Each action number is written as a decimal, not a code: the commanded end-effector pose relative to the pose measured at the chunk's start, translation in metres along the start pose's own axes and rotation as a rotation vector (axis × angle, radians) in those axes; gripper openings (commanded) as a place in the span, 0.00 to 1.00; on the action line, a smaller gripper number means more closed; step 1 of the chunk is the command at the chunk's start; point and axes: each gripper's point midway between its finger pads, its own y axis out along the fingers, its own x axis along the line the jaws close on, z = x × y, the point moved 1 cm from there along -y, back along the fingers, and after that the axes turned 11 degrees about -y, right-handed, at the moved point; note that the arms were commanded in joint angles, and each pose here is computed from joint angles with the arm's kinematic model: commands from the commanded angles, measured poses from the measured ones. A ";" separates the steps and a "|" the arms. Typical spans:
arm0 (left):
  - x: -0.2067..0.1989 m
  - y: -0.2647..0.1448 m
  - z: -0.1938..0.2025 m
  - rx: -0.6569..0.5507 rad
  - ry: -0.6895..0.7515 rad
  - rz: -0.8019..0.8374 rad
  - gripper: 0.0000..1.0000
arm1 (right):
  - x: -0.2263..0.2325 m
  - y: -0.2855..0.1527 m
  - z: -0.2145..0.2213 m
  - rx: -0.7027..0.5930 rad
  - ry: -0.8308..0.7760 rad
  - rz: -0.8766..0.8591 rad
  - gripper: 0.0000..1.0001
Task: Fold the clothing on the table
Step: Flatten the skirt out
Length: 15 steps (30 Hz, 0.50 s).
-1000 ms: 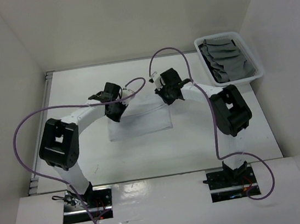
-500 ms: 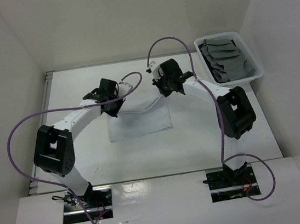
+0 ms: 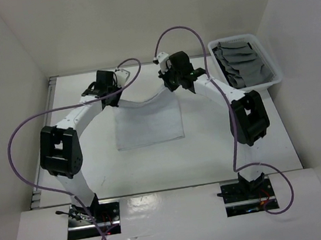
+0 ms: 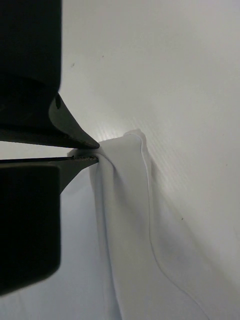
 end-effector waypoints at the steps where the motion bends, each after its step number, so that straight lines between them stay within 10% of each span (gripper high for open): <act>1: 0.021 0.010 -0.033 -0.101 -0.021 -0.053 0.15 | -0.033 0.007 -0.020 -0.065 0.046 0.072 0.00; 15: 0.035 0.061 -0.067 -0.150 -0.067 -0.081 0.18 | -0.074 0.049 0.000 0.007 0.087 0.180 0.10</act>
